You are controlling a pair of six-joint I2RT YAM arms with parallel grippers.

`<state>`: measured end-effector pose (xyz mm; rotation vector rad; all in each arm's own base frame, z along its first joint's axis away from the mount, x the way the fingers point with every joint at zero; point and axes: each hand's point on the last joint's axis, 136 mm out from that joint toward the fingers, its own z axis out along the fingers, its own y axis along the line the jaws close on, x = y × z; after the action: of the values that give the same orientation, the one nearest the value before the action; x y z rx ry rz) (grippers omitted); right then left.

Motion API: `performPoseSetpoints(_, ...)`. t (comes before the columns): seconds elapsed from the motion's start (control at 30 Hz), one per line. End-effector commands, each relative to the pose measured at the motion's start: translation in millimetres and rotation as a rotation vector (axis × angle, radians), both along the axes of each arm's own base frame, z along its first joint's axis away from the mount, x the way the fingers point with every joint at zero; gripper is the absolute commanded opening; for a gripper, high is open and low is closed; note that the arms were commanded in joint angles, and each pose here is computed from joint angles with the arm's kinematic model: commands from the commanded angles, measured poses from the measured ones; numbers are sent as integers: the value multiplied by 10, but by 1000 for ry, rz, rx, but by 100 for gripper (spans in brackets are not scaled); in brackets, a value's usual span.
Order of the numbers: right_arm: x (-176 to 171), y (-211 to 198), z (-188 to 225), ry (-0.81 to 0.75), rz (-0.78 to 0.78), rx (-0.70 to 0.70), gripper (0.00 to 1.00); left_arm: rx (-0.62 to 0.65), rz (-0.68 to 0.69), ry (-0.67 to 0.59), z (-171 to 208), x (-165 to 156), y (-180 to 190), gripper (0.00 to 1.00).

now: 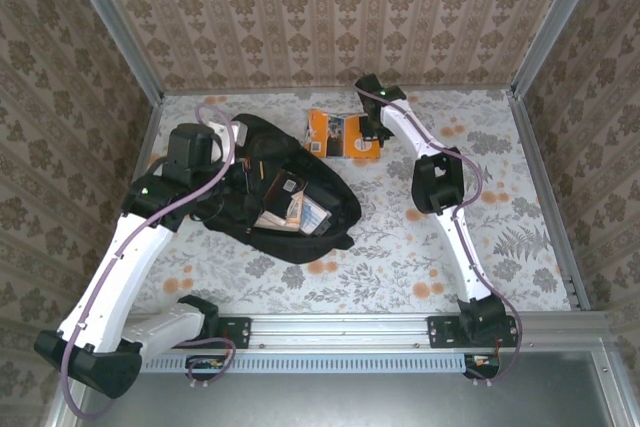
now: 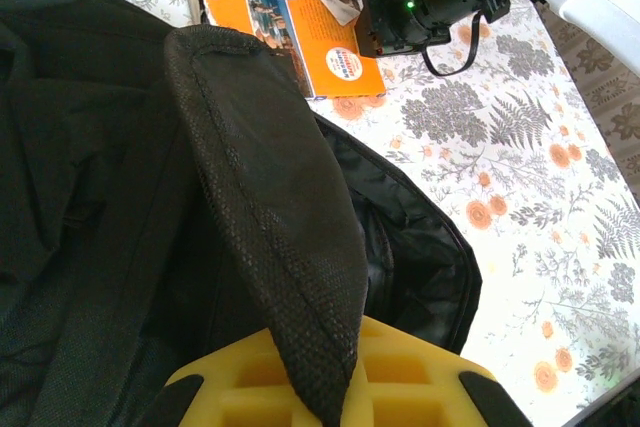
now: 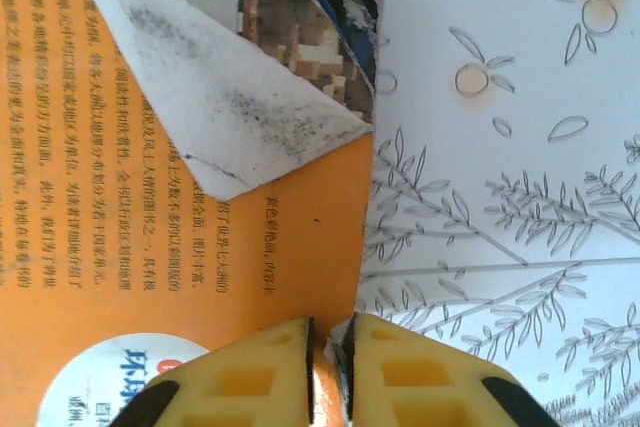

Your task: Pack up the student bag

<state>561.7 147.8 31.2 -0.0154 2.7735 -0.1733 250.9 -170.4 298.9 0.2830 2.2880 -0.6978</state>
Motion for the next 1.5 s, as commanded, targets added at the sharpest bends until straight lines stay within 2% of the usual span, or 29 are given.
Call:
performPoseSetpoints(0.0,-372,-39,-342,147,41,-88,4,-30,-30,-13,65,-103,-60,0)
performPoseSetpoints(0.07,-393,9,-332,134,37,-65,0,-31,-30,-10,54,-111,-60,0)
performPoseSetpoints(0.37,-565,99,4,25,-68,126,0,2,-43,-28,49,-144,-29,2)
performPoseSetpoints(0.47,-702,47,111,-16,-151,232,0,9,-71,-11,-14,-165,-98,16)
performPoseSetpoints(0.53,-839,-46,181,-38,-230,291,0,26,-135,-19,-35,-223,-236,40)
performPoseSetpoints(0.57,-919,-93,171,-41,-262,313,0,40,-160,-20,-48,-246,-295,49)
performPoseSetpoints(0.63,-1079,-206,206,-66,-335,373,0,73,-210,-22,-73,-300,-431,60)
performPoseSetpoints(0.83,-1775,-543,89,-69,-534,498,0,92,-225,-40,-13,-275,-625,70)
performPoseSetpoints(1.03,-2630,-661,-121,-9,-692,550,0,108,-278,-46,0,-267,-976,71)
performPoseSetpoints(1.1,-2930,-588,-147,5,-677,543,0,116,-304,-18,-104,-268,-1164,71)
performPoseSetpoints(1.2,-3296,-437,-88,-9,-575,498,1,136,-333,34,-324,-258,-1440,71)
performPoseSetpoints(1.23,-3381,-443,-78,-15,-553,477,15,145,-337,52,-401,-248,-1509,71)
performPoseSetpoints(1.3,-3533,-497,-54,-18,-523,467,56,151,-350,91,-526,-239,-1652,71)
performPoseSetpoints(1.37,-3596,-590,64,-46,-471,430,70,152,-359,107,-593,-237,-1740,71)
performPoseSetpoints(1.47,-3533,-746,378,-156,-353,346,80,160,-357,105,-621,-215,-1778,71)
